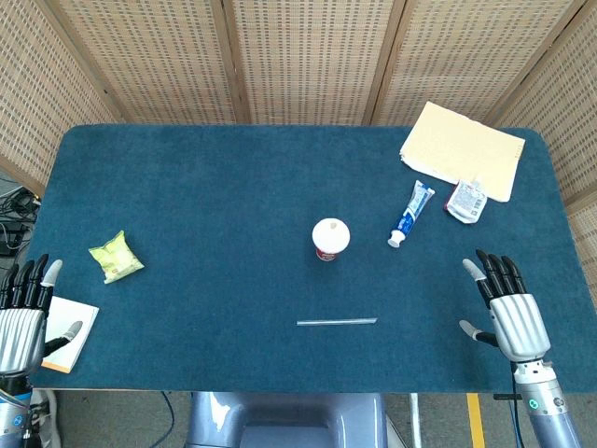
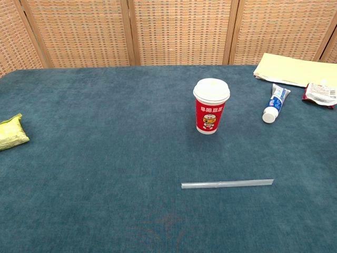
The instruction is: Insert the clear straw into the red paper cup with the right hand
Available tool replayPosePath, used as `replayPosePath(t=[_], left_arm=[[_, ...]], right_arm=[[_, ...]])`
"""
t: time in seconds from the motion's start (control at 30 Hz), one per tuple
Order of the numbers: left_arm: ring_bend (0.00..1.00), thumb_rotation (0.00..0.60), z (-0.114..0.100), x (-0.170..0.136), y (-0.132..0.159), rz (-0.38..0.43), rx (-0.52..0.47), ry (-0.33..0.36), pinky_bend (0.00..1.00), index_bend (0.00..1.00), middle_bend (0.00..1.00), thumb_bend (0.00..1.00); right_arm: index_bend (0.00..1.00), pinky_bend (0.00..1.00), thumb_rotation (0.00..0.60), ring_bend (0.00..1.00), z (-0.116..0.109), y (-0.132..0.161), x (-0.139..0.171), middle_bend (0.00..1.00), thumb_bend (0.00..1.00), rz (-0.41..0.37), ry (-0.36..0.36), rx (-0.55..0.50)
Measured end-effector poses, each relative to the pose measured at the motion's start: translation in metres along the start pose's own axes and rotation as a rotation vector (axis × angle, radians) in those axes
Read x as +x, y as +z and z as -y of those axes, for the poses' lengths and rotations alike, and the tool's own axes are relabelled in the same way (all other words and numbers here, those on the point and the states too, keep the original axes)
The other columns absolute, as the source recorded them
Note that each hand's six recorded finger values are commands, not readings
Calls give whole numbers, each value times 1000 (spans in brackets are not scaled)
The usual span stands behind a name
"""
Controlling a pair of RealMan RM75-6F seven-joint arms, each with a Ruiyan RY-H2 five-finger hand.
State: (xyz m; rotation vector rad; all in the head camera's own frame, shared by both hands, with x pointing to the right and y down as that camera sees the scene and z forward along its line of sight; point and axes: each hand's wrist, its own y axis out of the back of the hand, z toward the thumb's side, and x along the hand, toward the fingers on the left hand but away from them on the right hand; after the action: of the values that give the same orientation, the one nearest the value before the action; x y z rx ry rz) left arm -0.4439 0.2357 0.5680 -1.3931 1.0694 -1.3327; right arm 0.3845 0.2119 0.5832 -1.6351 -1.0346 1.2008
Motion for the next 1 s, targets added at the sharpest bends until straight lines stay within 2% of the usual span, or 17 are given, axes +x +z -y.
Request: replayPosePath(t=[0.3,0.47,0.7,0.83,1.0], left_arm=[[0,600,-1,0,0,2,1,-1,0,0,0,0],[0,600,-4,0,-2,-4,-7,6,0,0,0,0],[0,600,-6,0,-4,-10,-12,10,0,0,0,0],[0,600,-5,1,-5,-13,-14,9,0,0,0,0],[0,600,-4,2,-7,-19,-20,2,0,0,0,0]], right_arm=[[114,0,600,0,-1,1,0,0,201,2,-1,-11],[158,0,600,0,0,6,-1,0,200,-6,-6,-26],[301,0,600,0,5,24,-6,4,200,-39,-7,-58],[404,0,600,0,10,45,-14,63,200,-73,-13,-89],[475,0,600,0,20,75,-26,107,200,-110,9,-117]])
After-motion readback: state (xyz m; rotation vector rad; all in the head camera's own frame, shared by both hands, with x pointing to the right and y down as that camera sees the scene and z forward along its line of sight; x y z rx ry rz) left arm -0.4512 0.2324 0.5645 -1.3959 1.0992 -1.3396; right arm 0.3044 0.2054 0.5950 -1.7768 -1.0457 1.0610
